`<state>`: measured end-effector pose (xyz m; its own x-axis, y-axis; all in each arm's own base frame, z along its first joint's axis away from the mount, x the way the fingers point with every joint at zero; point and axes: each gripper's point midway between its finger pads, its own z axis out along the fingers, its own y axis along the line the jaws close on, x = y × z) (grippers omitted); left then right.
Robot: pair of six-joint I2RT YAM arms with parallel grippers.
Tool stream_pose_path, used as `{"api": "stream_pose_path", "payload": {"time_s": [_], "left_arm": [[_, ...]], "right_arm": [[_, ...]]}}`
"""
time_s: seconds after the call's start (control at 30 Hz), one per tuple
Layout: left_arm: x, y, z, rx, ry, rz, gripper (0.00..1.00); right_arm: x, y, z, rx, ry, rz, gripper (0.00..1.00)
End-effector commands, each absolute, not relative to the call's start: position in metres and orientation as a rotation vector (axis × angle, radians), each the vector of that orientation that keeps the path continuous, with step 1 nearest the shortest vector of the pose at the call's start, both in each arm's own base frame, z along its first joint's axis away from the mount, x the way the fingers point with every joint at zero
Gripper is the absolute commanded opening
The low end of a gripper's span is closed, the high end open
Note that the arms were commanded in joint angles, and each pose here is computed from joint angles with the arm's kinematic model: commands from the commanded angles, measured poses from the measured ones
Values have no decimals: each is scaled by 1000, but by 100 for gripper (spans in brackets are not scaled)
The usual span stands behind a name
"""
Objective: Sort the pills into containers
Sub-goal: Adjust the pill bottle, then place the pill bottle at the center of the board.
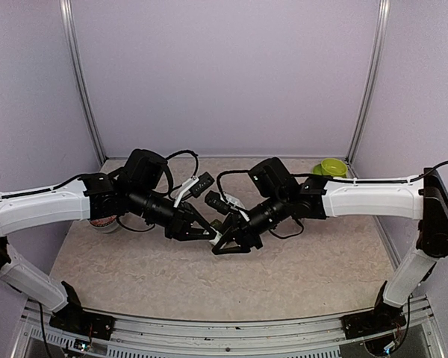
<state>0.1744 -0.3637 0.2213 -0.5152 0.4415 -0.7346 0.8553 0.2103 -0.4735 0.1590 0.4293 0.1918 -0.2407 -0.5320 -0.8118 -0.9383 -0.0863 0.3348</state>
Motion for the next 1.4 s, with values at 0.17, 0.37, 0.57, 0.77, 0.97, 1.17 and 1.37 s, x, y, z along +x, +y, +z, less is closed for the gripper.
{"api": "stream_pose_path", "payload": {"time_s": [0.17,0.37,0.57,0.77,0.97,1.17,1.37], "left_arm": [[174,-368,228,1199,2016,-1257,13],[172,-367,233,1204,1994,-1257,14],[173,-365,233,1183,2005,-1259,14],[163,-360,244,1258,1897,-1255,18],[171,-351,246,1263,1895,-1119,17],[215,-339,219,1135,2098,-826,17],[272,-316,177,885,2364,-536,16]], "right_arm": [[156,438,201,-1591,1728,1306,13],[158,433,203,-1577,1732,1264,64],[165,417,209,-1573,1689,1098,81],[172,395,216,-1509,1640,944,88],[192,373,224,-1330,1669,839,92],[233,345,211,-1105,1796,694,92],[252,328,190,-1018,1882,579,92]]}}
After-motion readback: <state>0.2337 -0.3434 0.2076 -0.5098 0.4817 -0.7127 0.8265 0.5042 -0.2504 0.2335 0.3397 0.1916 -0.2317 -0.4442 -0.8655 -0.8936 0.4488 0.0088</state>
